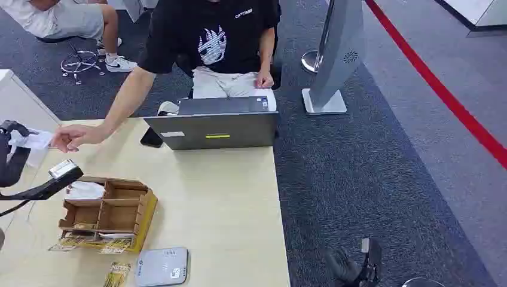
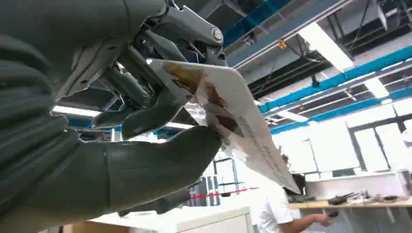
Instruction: Pass the card to the sensor for recognition and then transmit it.
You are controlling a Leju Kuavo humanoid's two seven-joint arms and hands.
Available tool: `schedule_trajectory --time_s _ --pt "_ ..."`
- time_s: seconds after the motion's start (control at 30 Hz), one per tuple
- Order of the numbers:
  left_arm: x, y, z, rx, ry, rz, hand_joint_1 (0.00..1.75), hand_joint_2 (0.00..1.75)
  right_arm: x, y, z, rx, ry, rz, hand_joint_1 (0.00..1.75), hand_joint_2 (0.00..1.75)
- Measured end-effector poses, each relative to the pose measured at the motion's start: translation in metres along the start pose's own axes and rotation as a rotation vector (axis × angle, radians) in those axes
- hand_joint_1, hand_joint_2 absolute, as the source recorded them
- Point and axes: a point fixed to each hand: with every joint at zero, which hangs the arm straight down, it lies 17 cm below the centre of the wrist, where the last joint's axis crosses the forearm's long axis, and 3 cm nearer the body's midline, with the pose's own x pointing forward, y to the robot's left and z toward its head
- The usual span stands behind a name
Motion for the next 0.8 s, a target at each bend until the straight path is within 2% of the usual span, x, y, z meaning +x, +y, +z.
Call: schedule_trajectory --time_s 0.1,0.3,0.57,0.8 --pt "0.023 0.003 0.014 0.032 -0.043 0.053 1.75 1.75 0.001 -0.003 0.000 -0.003 -0.001 -0.017 0.00 1.75" --pt "0.097 0.004 0.065 0.054 -0.142 0.190 1.75 1.75 0.000 -0.011 0.001 -0.024 -0.005 -0.029 0.00 1.75" --pt "0.179 -0.026 0.133 -0.094 -0.237 0.324 1.75 1.75 0.002 -0.016 0.000 -0.041 -0.015 -0.010 0.00 1.75" --pt "0.222 -0.045 0.170 -0.215 -0.224 0.476 1.75 1.75 0.004 -0.018 -0.001 -0.051 -0.027 0.002 0.00 1.75"
